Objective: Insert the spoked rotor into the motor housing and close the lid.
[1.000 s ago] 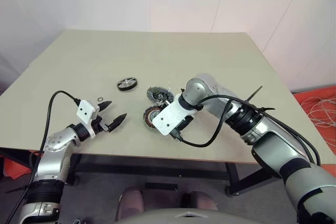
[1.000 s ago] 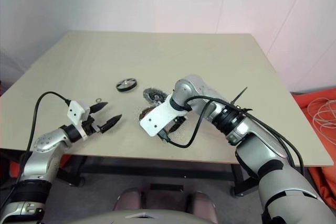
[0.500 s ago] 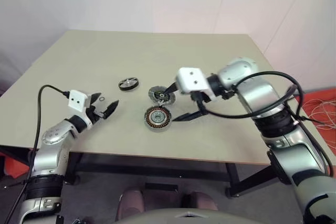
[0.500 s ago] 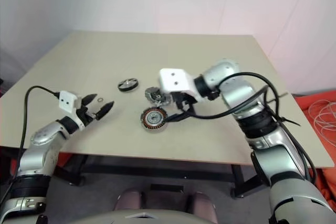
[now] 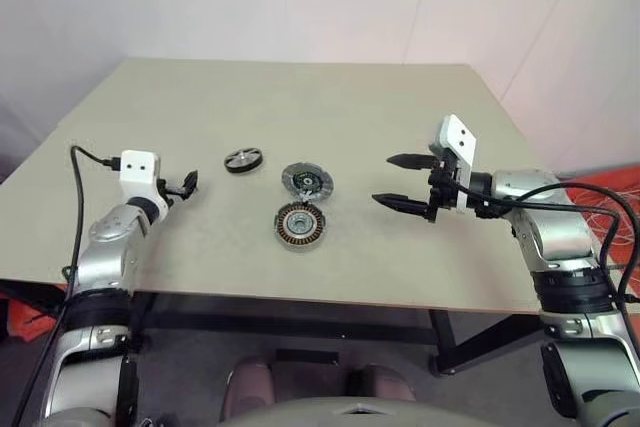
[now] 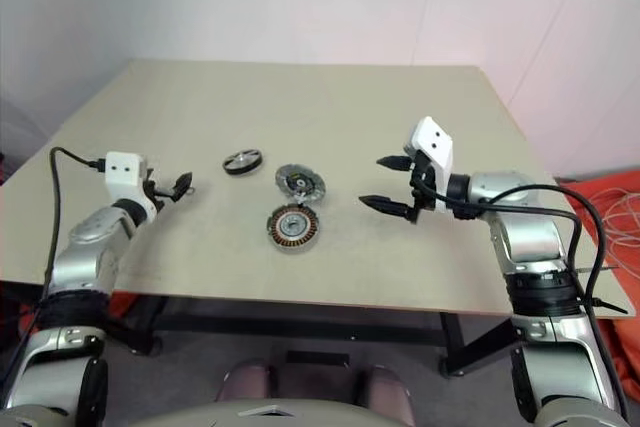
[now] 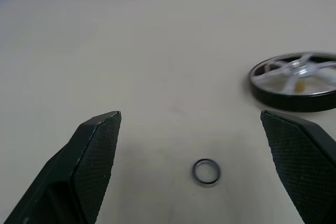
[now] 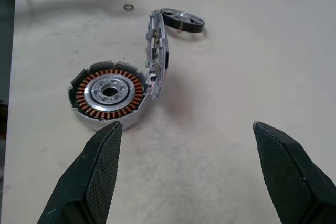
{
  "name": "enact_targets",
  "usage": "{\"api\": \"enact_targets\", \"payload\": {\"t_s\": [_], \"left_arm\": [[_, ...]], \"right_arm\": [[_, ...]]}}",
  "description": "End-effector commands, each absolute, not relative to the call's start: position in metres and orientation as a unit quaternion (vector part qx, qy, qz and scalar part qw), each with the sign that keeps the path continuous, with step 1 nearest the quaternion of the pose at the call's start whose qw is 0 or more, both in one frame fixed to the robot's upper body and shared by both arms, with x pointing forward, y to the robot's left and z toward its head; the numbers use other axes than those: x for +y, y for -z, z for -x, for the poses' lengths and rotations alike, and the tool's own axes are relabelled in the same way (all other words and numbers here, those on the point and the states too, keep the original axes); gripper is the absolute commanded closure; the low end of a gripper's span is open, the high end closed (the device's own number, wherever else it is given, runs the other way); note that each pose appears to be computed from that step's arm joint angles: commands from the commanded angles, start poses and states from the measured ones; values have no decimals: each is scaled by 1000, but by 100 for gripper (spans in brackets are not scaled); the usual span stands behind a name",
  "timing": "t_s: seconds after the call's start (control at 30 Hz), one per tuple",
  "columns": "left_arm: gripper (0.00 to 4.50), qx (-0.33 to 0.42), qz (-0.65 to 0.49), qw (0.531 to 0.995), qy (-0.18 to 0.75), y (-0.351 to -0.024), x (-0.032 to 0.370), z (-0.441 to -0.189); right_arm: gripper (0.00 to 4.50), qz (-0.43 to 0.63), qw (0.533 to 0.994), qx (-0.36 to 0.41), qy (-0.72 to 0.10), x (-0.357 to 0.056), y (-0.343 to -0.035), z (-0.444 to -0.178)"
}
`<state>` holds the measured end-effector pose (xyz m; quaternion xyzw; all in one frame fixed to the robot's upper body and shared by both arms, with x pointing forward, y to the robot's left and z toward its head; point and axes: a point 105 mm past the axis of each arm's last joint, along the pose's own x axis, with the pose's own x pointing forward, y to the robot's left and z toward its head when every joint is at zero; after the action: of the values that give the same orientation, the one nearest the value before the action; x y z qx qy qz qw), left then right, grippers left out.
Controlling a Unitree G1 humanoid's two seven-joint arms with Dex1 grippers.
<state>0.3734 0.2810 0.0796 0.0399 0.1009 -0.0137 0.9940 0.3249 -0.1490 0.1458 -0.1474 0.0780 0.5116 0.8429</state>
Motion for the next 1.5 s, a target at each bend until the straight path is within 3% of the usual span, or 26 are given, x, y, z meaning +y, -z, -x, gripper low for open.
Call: {"api": "enact_targets", "payload": {"t_s": [0.03, 0.6, 1.27, 1.37, 1.5], "left_arm": [[0, 95, -36, 995, 3, -86, 278, -383], [0, 174, -8, 985, -6, -51, 269, -375], [0, 180, -25, 983, 17, -50, 253, -392], [80, 181, -23, 983, 21, -48, 250, -392], [218, 186, -42, 981, 17, -46, 252, -392]], "right_arm": [[2, 151, 842, 44, -516, -145, -163, -323], [2, 153, 841, 38, -518, -142, -166, -322], [2, 154, 842, 43, -515, -144, -162, -321], [0, 155, 843, 43, -513, -145, -162, -321], [0, 156, 844, 43, -512, -146, -162, -321]]}}
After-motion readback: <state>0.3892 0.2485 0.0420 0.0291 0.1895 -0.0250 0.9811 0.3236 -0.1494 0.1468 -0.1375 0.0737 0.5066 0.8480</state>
